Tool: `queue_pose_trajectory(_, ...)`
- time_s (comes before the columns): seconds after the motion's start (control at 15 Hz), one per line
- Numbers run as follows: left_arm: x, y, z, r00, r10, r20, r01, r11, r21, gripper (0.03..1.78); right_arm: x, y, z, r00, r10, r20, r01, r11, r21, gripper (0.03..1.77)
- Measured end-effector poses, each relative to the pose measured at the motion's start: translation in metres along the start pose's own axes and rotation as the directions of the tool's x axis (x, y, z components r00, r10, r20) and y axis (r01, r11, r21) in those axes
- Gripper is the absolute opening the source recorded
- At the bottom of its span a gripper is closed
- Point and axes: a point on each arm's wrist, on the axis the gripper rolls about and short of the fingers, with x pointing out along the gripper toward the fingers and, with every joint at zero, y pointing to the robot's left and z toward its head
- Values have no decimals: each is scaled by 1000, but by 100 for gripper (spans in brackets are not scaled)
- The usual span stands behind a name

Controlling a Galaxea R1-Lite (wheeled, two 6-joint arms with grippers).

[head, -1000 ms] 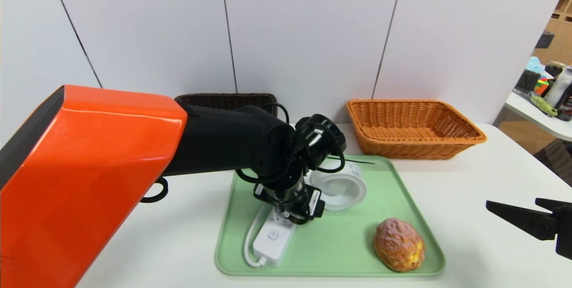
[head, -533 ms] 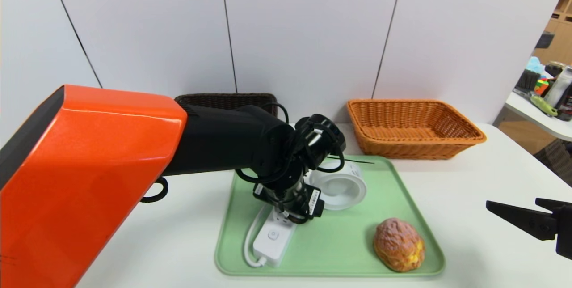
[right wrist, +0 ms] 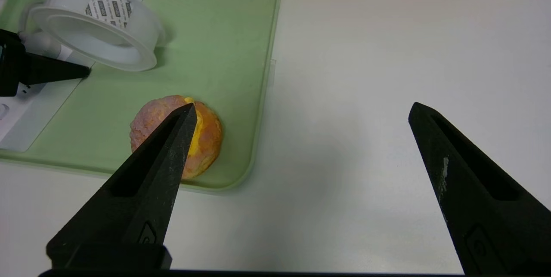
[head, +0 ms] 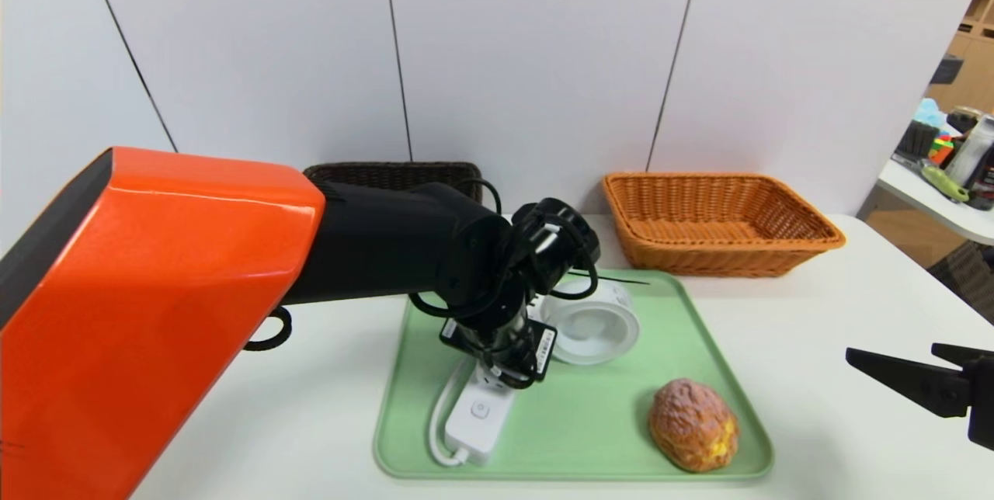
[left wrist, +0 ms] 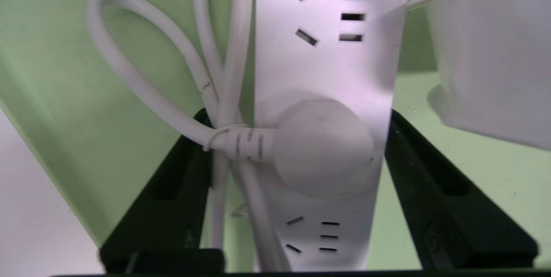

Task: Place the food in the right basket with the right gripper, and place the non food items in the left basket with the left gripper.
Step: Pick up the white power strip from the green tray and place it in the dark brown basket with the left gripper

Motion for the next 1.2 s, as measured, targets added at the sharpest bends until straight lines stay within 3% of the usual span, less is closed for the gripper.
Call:
queue_pose_trajectory(0.13,0,0,0,1000,0,0,0,1000,0,105,0,0,0,1000,0,1,0,1000,0,170)
queue_pose_trajectory(0.87,-10,13,3,1000,8,10,-8,1000,-4,100,0,0,0,1000,1,1,-1,1000,0,170)
queue_pose_trajectory(1.2,-22,21,7,999,7,36,-6,1000,-13,87,0,0,0,1000,2,1,-2,1000,0,170)
